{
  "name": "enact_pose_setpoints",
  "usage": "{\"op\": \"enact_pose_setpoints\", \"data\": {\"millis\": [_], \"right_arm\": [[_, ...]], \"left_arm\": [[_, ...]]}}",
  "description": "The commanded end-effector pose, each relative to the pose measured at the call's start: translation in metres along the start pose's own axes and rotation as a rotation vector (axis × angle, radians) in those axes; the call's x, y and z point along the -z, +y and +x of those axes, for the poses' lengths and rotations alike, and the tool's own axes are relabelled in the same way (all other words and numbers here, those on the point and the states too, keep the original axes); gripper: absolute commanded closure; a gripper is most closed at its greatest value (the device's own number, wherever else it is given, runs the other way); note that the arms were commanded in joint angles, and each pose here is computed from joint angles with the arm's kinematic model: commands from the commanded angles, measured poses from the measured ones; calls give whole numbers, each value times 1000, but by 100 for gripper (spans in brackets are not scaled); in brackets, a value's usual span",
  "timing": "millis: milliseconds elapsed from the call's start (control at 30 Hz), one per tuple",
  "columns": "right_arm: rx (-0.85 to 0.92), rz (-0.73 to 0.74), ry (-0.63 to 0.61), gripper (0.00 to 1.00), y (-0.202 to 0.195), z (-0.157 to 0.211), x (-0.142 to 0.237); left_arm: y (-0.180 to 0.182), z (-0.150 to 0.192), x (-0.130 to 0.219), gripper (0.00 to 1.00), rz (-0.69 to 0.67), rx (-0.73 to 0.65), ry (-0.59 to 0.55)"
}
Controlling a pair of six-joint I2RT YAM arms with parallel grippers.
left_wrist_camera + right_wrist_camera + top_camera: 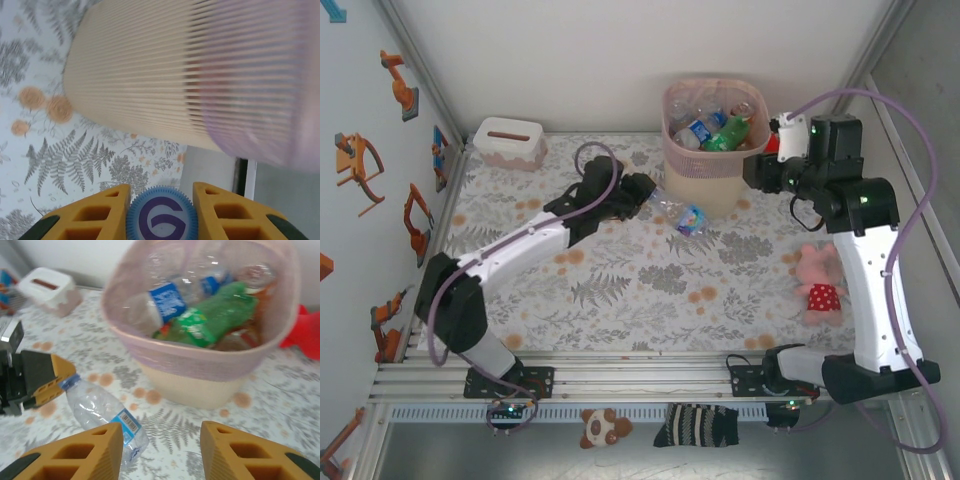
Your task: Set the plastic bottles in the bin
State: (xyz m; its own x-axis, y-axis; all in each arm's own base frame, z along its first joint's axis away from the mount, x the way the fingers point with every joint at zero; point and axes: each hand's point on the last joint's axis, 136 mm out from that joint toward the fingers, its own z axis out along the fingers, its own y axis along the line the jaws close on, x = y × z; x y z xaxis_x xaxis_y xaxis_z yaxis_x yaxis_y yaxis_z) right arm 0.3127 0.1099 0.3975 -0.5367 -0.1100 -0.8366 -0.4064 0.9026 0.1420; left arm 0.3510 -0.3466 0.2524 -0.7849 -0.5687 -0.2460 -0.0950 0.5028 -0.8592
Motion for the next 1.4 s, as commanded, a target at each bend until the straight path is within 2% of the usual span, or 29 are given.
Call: {"op": "enact_pose_setpoints", "data": {"millis": [0, 167, 233, 367, 533, 633, 700, 867, 967, 1067, 1367], "right_arm": [[102, -191, -76, 53, 32, -8, 4], [158, -377, -145, 47, 61, -6, 2], [119, -390, -180, 47, 62, -10, -1], [-23, -468, -274, 42, 68, -25, -3], [-164, -651, -416, 33, 87, -50, 9], [-67, -725, -467, 31, 109, -53, 21], [81, -711, -474, 31, 122, -49, 26], [462, -652, -450, 30, 146, -33, 33], [588, -638, -416, 29, 154, -28, 27], [640, -594, -365, 30, 157, -31, 14], [679, -603, -297, 32, 180, -37, -17]], "left_arm": [[-29, -8, 34, 76, 87, -283, -49], [-76, -6, 79, 79, 256, -538, -67], [-87, -12, 95, 86, 304, -556, -118], [-118, -20, 128, 87, 447, -582, -203], [-156, -29, 169, 87, 619, -591, -318], [-176, -30, 186, 87, 701, -603, -346], [-188, -28, 193, 88, 728, -634, -330], [-200, -11, 190, 95, 693, -780, -222], [-198, -8, 186, 96, 675, -827, -202], [-201, -3, 187, 96, 684, -865, -183], [-201, 2, 179, 96, 666, -895, -152]]}}
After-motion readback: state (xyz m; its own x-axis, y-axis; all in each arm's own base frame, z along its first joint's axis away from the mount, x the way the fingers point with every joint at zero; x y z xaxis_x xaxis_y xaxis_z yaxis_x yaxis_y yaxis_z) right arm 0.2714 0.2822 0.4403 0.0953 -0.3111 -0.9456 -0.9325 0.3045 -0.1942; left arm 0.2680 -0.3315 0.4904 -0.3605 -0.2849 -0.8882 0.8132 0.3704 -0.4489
